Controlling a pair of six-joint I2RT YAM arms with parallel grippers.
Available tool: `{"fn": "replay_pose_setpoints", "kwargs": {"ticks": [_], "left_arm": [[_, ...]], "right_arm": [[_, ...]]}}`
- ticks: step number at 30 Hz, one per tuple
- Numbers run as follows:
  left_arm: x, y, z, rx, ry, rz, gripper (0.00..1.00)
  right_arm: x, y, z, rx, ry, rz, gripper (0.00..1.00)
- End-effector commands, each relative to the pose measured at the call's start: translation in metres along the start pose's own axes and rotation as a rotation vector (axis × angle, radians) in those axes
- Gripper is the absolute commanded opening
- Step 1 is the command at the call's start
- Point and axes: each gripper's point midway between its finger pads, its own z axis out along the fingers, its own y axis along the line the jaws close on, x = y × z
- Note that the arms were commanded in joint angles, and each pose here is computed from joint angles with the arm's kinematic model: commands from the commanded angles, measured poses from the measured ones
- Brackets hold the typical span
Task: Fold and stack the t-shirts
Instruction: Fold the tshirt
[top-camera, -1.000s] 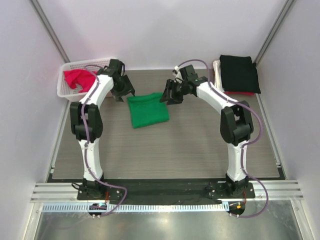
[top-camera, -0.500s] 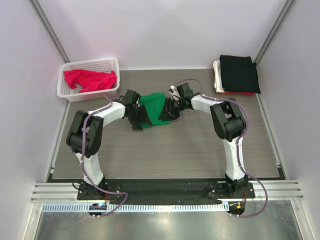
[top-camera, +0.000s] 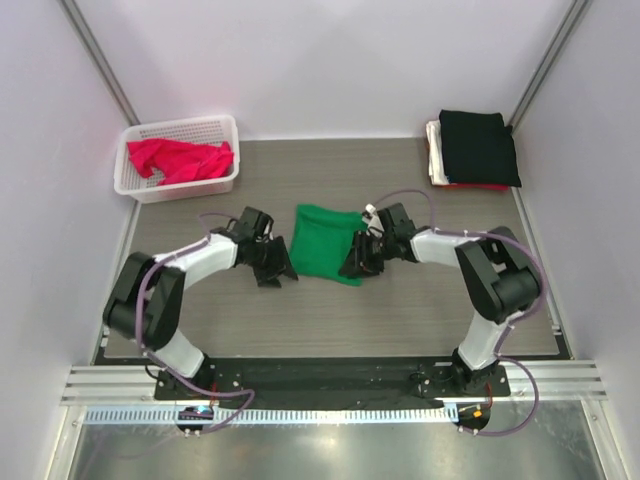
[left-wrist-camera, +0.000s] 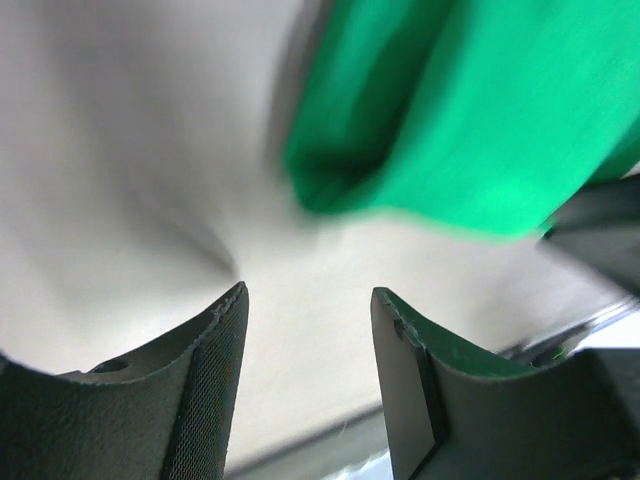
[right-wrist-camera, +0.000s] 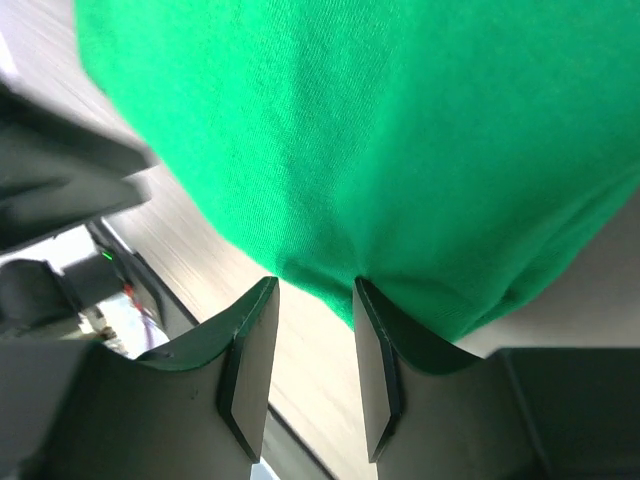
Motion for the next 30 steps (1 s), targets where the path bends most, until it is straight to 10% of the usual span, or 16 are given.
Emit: {"fn": "replay_pose_setpoints", "kwargs": {"ticks": [1, 10, 19, 30], "left_arm": [[0.044, -0.007, -0.036, -0.034, 0.032, 0.082, 0.54], [0.048, -0.075, -0.101, 0.15, -0.125, 0.193, 0.53], [0.034, -0.138, -0.048, 0.303, -0.116, 0.205, 0.45], [-0.03, -0.174, 0.012, 0.215, -0.123, 0.218, 0.43]], "right_arm": [[0.059, -0.046, -0.022, 0.227, 0.093, 0.043, 0.43], [0.045, 0.0, -0.092, 0.253, -0.022, -0.078, 0.53], [-0.03, 0.055, -0.096, 0.173, -0.127, -0.117, 0.54], [-0.089, -0.007, -0.048, 0.248, -0.065, -0.057, 0.52]]}}
